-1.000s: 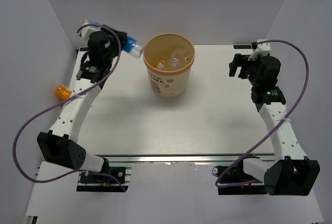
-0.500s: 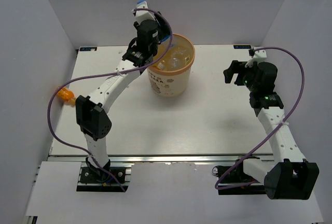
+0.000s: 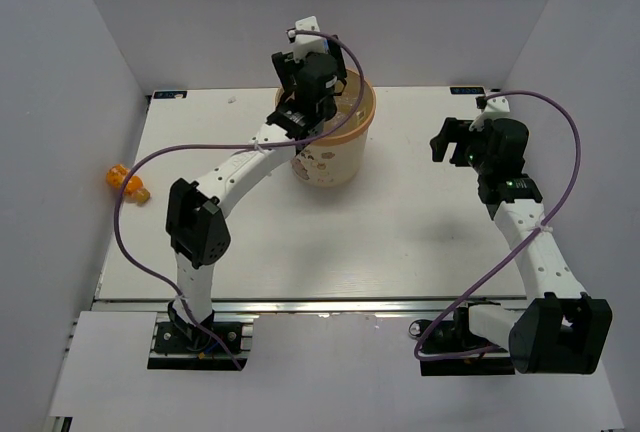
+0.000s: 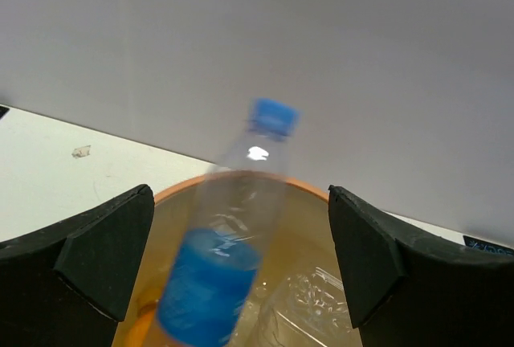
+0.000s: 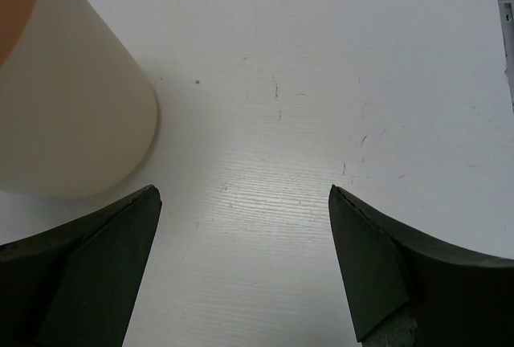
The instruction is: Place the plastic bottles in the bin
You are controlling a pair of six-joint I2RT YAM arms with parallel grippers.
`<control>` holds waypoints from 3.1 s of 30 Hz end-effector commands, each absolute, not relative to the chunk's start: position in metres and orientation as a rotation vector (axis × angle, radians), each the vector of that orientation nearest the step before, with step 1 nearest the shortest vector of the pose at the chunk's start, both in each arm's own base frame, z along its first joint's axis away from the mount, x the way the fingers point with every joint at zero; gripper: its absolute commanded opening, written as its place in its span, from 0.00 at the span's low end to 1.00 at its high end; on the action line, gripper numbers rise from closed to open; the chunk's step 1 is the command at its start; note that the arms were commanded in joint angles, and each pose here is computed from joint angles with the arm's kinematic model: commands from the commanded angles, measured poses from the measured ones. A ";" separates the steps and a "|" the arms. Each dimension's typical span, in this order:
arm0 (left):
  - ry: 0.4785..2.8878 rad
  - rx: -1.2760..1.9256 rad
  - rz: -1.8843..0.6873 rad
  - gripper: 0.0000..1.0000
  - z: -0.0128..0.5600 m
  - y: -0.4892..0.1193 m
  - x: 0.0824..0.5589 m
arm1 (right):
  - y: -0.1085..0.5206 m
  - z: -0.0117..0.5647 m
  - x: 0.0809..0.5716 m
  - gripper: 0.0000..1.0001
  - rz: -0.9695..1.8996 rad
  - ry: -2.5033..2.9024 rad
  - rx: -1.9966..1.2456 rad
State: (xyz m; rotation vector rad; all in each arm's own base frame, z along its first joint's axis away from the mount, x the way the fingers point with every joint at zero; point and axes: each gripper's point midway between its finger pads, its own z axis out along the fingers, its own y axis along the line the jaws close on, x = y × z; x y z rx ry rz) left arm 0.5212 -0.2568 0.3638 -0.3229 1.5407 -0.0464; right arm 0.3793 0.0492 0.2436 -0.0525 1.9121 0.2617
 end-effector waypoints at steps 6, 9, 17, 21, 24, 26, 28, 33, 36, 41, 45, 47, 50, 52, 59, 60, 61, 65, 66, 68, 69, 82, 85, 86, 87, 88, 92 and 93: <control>1.448 -0.401 0.037 0.98 0.421 -0.236 0.494 | 0.047 0.259 0.381 0.89 0.265 1.867 -0.036; 1.427 -0.447 0.062 0.98 0.436 -0.215 0.480 | 0.047 0.260 0.380 0.89 0.265 1.863 -0.036; 1.557 -0.637 0.170 0.98 0.399 -0.075 0.472 | 0.048 0.264 0.378 0.89 0.270 1.847 -0.042; 1.590 -0.929 0.349 0.98 0.337 0.042 0.443 | 0.051 0.264 0.378 0.89 0.289 1.845 -0.044; 1.664 -0.987 0.348 0.98 0.294 0.074 0.431 | 0.050 0.261 0.380 0.89 0.289 1.853 -0.035; 1.705 -1.012 0.412 0.98 0.259 0.088 0.419 | 0.050 0.257 0.381 0.89 0.289 1.865 -0.031; 1.695 -1.077 0.477 0.98 0.238 0.119 0.409 | 0.049 0.255 0.383 0.89 0.282 1.871 -0.027; 1.729 -1.129 0.495 0.98 0.177 0.183 0.397 | 0.047 0.250 0.386 0.89 0.275 1.886 -0.019; 1.701 -1.140 0.550 0.98 0.161 0.209 0.388 | 0.049 0.248 0.388 0.89 0.283 1.894 -0.024; 1.748 -1.161 0.670 0.98 0.128 0.236 0.385 | 0.050 0.242 0.390 0.89 0.304 1.918 -0.013; 1.796 -1.157 0.695 0.98 0.102 0.244 0.397 | 0.058 0.243 0.390 0.89 0.353 1.920 -0.030; 1.812 -1.169 0.670 0.98 0.087 0.247 0.403 | 0.058 0.246 0.390 0.89 0.351 1.921 -0.026; 1.837 -1.189 0.660 0.98 0.070 0.254 0.412 | 0.054 0.247 0.387 0.89 0.331 1.932 -0.007; 1.874 -1.222 0.671 0.95 0.056 0.259 0.412 | 0.052 0.252 0.386 0.89 0.321 1.920 -0.003; 1.831 -1.257 0.555 0.50 0.083 0.247 0.413 | 0.051 0.260 0.383 0.89 0.316 1.900 0.002; 1.831 -1.233 0.515 0.48 0.092 0.238 0.417 | 0.051 0.260 0.382 0.89 0.315 1.900 0.005; 1.817 -1.221 0.476 0.47 0.101 0.230 0.421 | 0.051 0.261 0.382 0.89 0.321 1.896 0.007; 1.793 -0.991 0.280 0.43 0.171 0.172 0.455 | 0.054 0.261 0.381 0.89 0.336 1.895 0.000; 1.796 -0.910 0.229 0.42 0.194 0.141 0.463 | 0.054 0.261 0.381 0.89 0.335 1.896 -0.002; 1.802 -0.792 0.146 0.41 0.227 0.104 0.473 | 0.054 0.262 0.379 0.89 0.333 1.893 -0.002; 1.771 -0.698 0.056 0.41 0.264 0.071 0.480 | 0.054 0.262 0.379 0.89 0.334 1.892 -0.004; 1.735 -0.157 -0.511 0.48 0.381 -0.203 0.471 | 0.059 0.267 0.369 0.89 0.368 1.856 -0.013; 1.758 -0.156 -0.493 0.58 0.377 -0.219 0.469 | 0.057 0.268 0.367 0.89 0.360 1.850 -0.009; 1.770 -0.159 -0.490 0.58 0.374 -0.225 0.466 | 0.057 0.268 0.367 0.89 0.359 1.849 -0.008; 1.774 -0.162 -0.484 0.58 0.373 -0.227 0.466 | 0.057 0.268 0.367 0.89 0.361 1.849 -0.008; 1.780 -0.159 -0.488 0.59 0.372 -0.230 0.465 | 0.058 0.268 0.367 0.89 0.361 1.849 -0.010; 1.834 -0.142 -0.490 0.75 0.355 -0.246 0.457 | 0.055 0.267 0.366 0.89 0.347 1.856 -0.002; 1.841 -0.152 -0.483 0.78 0.352 -0.245 0.457 | 0.054 0.268 0.367 0.89 0.343 1.853 0.001</control>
